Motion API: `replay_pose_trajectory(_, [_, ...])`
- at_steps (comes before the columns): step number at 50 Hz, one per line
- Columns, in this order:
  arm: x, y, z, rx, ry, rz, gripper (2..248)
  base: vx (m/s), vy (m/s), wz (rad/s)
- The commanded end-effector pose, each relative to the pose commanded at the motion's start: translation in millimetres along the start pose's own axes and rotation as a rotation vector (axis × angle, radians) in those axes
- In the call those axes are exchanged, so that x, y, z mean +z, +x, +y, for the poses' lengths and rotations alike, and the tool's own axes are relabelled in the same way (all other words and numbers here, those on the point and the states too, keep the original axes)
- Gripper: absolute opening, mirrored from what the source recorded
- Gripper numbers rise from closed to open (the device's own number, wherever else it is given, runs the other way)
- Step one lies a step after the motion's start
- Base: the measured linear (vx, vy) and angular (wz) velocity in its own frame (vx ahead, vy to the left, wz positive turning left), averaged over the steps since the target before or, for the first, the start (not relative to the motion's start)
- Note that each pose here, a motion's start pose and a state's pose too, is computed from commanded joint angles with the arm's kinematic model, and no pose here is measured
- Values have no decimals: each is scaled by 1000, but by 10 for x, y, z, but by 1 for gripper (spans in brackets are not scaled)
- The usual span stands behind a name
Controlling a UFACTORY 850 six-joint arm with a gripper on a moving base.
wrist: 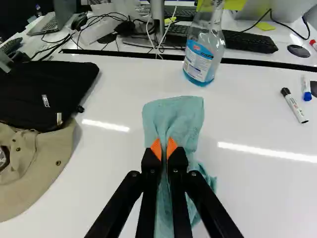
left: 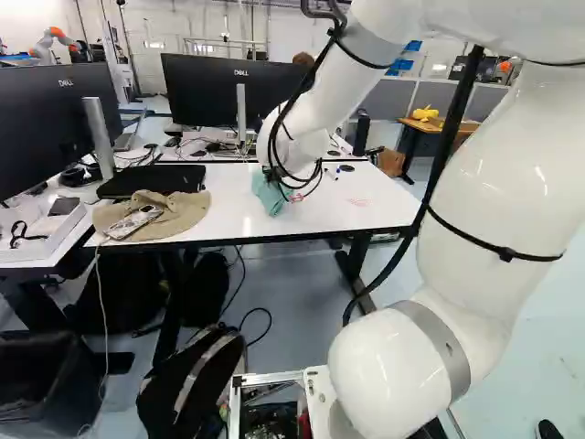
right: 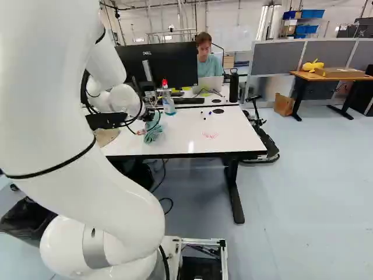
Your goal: Clean the table with the green towel
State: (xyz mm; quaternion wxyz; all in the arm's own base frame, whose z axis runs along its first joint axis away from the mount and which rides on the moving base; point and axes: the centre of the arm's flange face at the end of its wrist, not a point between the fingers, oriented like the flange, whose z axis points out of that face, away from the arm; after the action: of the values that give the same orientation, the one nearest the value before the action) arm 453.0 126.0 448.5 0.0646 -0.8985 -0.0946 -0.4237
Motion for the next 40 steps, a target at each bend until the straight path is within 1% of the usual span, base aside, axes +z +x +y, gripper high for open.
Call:
replay_pose_trajectory(11, [10,1,-176,-24,29,-1,32,0,0,0])
replay_pose_trajectory(19, [-32,-39,-288,-39,48,-2,32,0,0,0])
replay_pose_trajectory(40, [-27,-70,-303,-42,50,-8,32,0,0,0])
